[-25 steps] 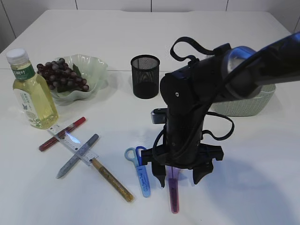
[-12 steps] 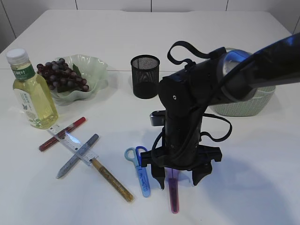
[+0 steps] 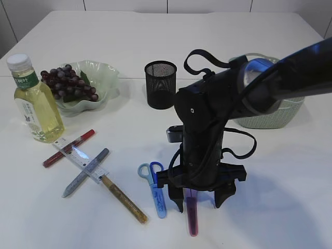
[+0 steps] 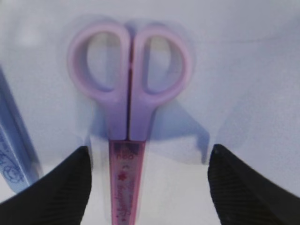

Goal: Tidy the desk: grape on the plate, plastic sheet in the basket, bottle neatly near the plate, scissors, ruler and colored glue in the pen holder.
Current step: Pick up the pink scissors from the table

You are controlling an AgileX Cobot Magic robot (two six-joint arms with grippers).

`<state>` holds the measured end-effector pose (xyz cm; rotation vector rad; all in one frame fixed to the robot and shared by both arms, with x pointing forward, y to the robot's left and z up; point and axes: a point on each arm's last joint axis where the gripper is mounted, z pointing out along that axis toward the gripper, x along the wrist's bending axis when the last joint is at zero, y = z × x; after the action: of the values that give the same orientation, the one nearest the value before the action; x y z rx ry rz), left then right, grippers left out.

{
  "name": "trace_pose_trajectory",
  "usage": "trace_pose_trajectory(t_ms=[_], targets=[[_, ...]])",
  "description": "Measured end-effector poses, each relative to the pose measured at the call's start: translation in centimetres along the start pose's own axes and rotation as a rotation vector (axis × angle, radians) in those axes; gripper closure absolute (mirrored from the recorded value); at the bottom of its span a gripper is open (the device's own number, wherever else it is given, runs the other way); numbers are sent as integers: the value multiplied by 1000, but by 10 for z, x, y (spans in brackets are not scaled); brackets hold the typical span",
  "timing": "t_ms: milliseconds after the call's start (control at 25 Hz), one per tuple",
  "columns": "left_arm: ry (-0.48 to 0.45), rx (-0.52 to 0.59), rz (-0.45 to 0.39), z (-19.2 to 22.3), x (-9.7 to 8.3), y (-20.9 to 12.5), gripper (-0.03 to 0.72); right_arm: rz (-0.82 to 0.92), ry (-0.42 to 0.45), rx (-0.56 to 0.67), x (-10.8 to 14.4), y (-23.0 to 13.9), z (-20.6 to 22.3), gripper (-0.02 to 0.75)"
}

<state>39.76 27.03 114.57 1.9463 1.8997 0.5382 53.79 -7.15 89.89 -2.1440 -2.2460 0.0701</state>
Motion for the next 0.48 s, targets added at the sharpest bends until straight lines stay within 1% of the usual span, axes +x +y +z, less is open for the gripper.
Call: trace_pose_trajectory(t_ms=[480], targets=[[0, 0, 0, 0, 0, 0, 399, 8, 17, -5, 2, 0, 0, 153]])
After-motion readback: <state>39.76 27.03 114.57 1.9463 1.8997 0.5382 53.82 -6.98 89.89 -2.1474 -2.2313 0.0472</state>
